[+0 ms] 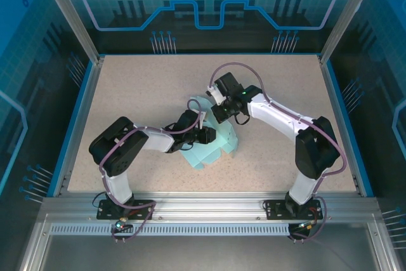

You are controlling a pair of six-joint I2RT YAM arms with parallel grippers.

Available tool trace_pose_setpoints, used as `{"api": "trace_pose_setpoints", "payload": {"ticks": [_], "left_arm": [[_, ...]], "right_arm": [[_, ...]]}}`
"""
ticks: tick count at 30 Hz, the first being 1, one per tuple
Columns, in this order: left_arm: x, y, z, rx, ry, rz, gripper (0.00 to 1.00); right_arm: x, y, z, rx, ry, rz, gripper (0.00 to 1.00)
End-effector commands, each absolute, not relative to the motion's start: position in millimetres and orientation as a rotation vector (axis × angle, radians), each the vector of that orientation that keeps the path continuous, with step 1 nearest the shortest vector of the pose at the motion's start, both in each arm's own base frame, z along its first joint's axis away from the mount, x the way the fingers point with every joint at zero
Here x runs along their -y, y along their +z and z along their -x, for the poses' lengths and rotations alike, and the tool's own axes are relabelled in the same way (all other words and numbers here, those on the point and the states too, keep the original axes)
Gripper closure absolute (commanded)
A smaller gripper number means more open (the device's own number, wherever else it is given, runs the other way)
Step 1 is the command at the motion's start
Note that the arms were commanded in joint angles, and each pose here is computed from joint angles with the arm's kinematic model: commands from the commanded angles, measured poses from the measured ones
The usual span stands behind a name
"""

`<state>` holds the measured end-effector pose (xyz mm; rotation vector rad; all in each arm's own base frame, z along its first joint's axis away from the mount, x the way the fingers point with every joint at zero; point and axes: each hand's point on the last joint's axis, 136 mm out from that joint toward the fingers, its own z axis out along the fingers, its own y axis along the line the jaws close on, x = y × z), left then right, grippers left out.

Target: Fold the paper box

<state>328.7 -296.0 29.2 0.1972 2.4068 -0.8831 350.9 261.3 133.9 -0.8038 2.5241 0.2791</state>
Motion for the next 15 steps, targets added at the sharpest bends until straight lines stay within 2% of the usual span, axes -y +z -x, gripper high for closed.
{"api": "trace_pose_setpoints", "payload": {"ticks": [1, 8, 15], "left_arm": [[288, 20, -322, -2.445, -0.877, -0.166, 0.66], [288, 22, -324, -2.431, -0.897, -0.154, 0.66], [286, 30, -325, -2.419, -0.91, -0.142, 0.63]], "right_arm": [[-267, 134, -353, -2.502, 0.248, 0.851, 0.99], [-280, 130, -347, -2.506, 0.324, 0.861, 0.99], [-265, 135, -354, -2.483, 0.183, 0.872, 0.99]]}}
